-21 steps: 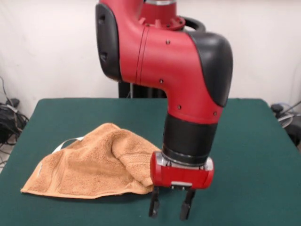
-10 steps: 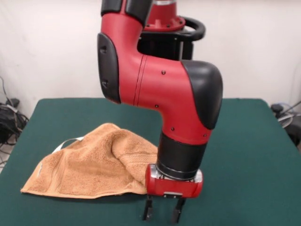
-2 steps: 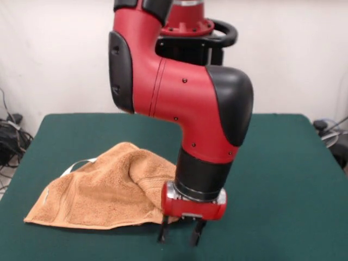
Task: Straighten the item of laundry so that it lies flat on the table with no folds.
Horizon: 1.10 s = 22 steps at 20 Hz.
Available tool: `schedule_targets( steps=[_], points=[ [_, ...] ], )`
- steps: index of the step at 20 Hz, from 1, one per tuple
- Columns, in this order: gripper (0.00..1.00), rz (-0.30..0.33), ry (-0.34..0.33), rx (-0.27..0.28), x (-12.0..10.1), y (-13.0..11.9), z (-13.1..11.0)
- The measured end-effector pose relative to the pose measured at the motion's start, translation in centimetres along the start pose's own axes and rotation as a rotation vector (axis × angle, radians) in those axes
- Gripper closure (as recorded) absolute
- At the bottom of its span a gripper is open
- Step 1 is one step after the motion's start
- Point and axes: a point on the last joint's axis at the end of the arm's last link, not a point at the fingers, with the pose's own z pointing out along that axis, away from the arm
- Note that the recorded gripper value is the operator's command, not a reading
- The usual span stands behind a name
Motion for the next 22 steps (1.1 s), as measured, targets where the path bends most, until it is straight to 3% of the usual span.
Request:
schedule_targets(
  steps=[3,4,8,11,15,22],
  points=[
    [0.0,-0.005,0.137,0.007,1.1,-0.6,-1.3],
    [0.0,-0.008,0.249,0.011,1.9,-0.8,-2.5],
    [0.0,-0.014,0.379,0.024,2.2,-1.0,-4.6],
    [0.0,-0.019,0.415,0.031,1.7,-0.9,-5.7],
    [0.0,-0.022,0.391,0.051,0.1,-1.2,-7.0],
    [0.0,-0.026,0.37,0.069,-0.5,-1.2,-7.6]
  ],
)
